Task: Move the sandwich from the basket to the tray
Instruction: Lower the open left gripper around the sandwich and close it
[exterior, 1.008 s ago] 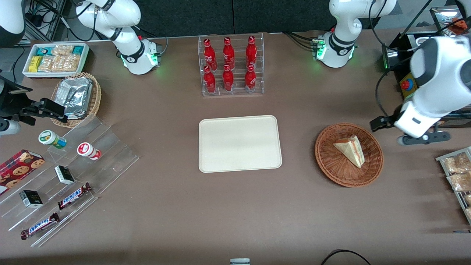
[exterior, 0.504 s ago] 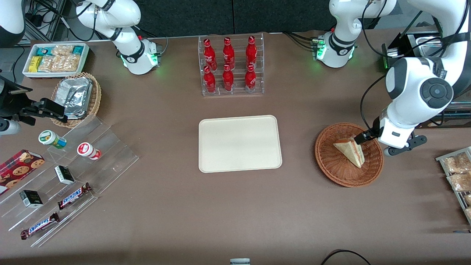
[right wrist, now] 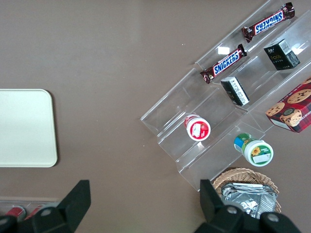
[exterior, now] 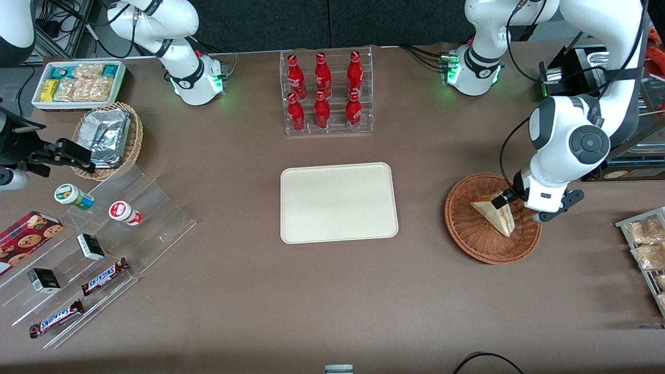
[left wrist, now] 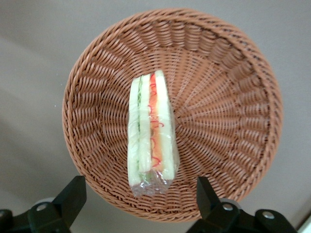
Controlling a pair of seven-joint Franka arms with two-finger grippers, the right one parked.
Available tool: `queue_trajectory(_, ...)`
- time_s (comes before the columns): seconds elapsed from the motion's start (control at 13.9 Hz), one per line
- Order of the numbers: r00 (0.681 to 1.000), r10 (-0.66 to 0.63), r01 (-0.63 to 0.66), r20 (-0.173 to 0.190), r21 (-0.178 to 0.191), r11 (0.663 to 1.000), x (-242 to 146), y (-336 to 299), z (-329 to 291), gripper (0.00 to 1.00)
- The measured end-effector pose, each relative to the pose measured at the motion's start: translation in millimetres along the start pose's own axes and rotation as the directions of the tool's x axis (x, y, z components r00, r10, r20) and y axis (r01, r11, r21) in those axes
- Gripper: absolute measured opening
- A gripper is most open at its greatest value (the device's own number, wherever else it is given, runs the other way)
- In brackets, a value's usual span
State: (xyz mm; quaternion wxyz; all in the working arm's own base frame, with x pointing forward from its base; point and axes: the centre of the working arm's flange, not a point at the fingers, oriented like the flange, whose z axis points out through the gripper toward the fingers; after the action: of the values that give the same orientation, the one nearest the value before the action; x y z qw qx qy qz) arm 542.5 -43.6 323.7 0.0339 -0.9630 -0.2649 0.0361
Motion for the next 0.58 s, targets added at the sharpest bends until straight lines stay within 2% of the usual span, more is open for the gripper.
queue_trajectory(0.29,0.998,-0.053,0.053,-0.016,-0.018,0.998,3.3,1.8,17.5,1.00)
queue_trajectory(0.58,0.996,-0.086,0.086,-0.011,-0.021,0.996,5.6,3.2,39.3,1.00)
